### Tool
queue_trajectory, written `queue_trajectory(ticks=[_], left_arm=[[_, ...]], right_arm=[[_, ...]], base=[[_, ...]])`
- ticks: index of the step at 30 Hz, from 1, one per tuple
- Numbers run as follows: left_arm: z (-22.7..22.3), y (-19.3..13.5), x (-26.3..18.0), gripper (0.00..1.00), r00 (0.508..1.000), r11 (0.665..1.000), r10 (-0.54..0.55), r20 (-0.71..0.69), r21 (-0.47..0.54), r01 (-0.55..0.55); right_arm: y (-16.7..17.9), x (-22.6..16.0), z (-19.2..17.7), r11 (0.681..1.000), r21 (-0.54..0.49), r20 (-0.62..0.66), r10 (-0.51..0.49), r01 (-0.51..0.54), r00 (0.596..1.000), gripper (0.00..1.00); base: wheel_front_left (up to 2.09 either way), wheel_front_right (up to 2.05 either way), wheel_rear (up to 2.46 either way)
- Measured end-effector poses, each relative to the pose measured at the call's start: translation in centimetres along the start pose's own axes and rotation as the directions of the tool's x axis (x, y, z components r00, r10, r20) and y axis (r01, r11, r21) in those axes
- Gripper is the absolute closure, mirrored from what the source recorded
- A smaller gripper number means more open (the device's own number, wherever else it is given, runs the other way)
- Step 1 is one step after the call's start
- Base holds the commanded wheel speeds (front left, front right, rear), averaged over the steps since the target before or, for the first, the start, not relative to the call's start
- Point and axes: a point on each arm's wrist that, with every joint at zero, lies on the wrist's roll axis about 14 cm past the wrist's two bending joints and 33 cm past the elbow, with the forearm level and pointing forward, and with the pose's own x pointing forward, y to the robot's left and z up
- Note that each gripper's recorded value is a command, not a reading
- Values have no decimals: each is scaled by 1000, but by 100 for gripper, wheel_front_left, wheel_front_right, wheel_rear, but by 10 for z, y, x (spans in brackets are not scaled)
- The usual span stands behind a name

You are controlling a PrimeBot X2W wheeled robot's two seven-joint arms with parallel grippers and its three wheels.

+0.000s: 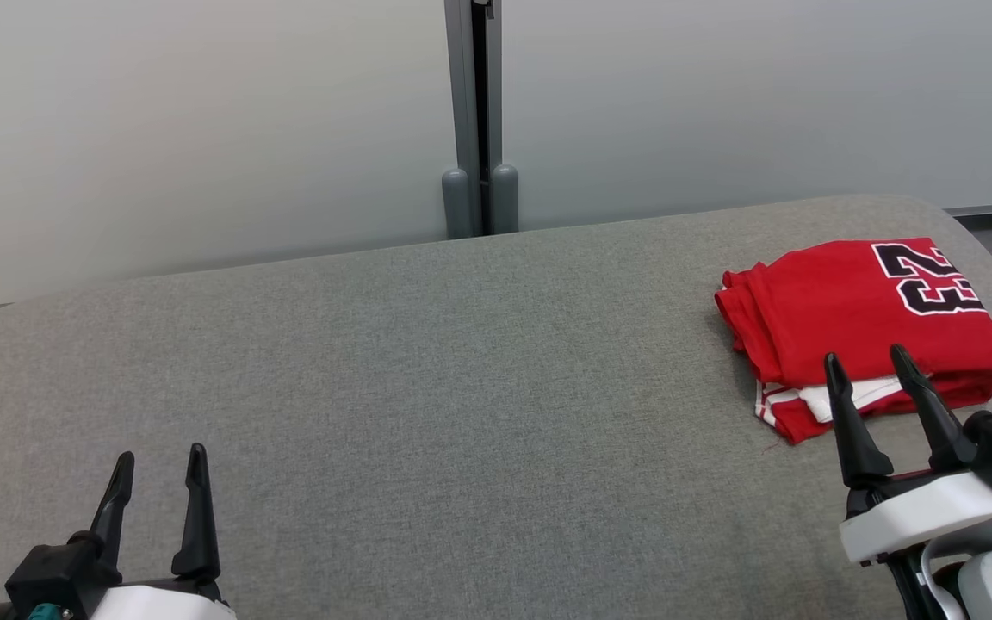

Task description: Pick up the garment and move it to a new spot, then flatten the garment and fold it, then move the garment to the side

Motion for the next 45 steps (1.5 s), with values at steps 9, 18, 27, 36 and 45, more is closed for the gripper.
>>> queue_trajectory(ticks=[9,18,27,36,45], left_arm=[[-6,4,-3,0,1000,1000,15,-17,2,-15],[-28,6,-11,100,993,993,48,-106,-107,-59],[-32,10,-8,100,987,961,65,-146,-257,-101],[-33,11,-3,100,983,911,70,-170,-391,-133],[-34,12,1,100,980,842,67,-187,-516,-156]], right_arm=[[9,2,-6,1000,13,-20,25,-25,999,0],[8,-3,-24,991,135,-69,-8,17,998,100],[3,-1,-24,954,293,-71,-47,66,996,100],[-1,0,-24,897,430,-77,-75,101,994,100],[-4,2,-25,821,557,-82,-98,127,992,100]], base=[[0,0,0],[0,0,0],[0,0,0],[0,0,0],[0,0,0]])
